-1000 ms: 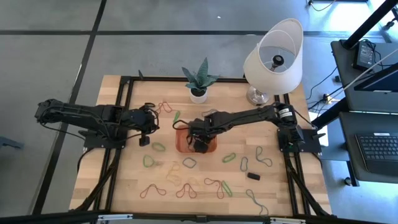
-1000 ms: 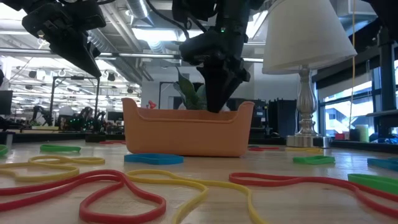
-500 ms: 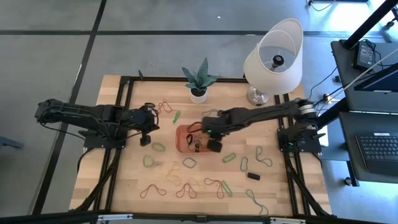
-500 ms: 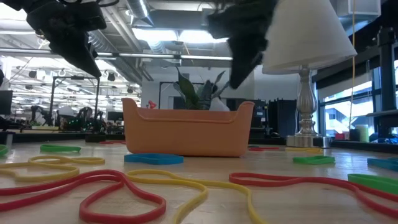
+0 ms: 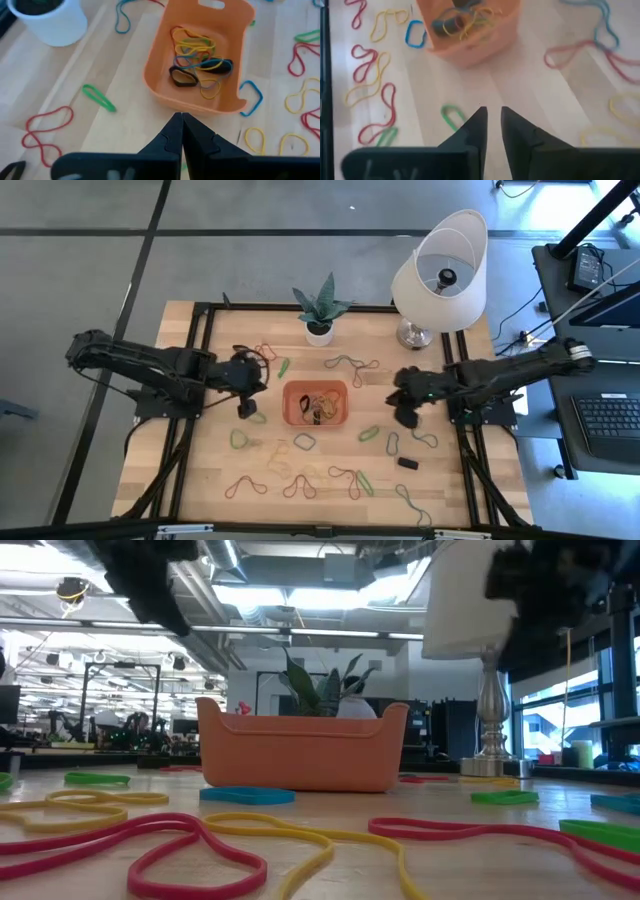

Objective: Pick and place rubber bands into bin
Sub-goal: Put the green rubber band into the orange bin

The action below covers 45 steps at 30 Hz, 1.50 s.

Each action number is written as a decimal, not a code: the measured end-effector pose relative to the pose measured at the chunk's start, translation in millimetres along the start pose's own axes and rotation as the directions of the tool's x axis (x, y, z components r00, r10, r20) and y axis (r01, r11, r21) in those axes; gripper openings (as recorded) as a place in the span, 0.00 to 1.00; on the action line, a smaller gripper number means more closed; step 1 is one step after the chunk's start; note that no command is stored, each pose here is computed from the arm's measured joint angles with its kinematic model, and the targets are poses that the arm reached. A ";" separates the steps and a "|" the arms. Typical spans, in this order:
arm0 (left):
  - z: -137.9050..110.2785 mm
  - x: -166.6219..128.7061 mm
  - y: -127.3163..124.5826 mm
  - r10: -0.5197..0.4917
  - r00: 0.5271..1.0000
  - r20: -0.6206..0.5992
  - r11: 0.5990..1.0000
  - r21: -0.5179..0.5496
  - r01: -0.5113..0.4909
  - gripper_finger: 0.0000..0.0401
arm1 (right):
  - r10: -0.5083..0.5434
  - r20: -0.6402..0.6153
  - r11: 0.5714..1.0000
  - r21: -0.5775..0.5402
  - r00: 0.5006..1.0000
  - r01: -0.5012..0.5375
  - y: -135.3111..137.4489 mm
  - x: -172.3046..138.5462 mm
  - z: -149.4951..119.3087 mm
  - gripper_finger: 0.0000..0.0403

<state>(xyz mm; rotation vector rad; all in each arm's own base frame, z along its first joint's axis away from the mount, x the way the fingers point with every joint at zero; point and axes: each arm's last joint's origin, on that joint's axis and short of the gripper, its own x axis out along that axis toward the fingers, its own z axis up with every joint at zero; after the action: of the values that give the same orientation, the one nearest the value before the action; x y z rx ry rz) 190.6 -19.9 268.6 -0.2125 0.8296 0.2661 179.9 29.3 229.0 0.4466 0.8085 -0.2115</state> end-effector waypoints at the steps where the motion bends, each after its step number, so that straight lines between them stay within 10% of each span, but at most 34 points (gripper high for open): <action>1: 3.0 2.1 -3.5 0.006 1.000 -0.023 1.000 0.007 -0.006 0.01 | 0.001 0.002 1.000 0.014 1.000 -0.001 -5.5 -1.5 -7.4 0.15; 10: 0.8 34.8 -20.3 0.060 0.967 -0.248 0.998 0.042 -0.052 0.03 | 0.007 0.015 0.999 0.038 1.000 -0.007 -30.2 -1.7 -41.7 0.15; 29: -36.8 102.0 -24.0 0.255 0.737 -0.626 0.966 0.186 -0.177 0.22 | 0.012 0.021 0.999 0.035 1.000 -0.012 -29.9 -0.5 -41.7 0.15; 45: -72.2 123.4 -16.6 0.170 0.749 -0.641 0.985 0.131 -0.111 0.13 | 0.026 0.041 0.999 0.040 0.999 -0.028 -28.6 -0.6 -39.7 0.15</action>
<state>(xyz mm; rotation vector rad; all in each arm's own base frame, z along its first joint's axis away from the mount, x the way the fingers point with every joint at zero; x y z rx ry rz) 225.2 -38.0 130.1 -0.1615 1.5609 0.3020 143.7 22.4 196.8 0.4899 0.7594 -0.2116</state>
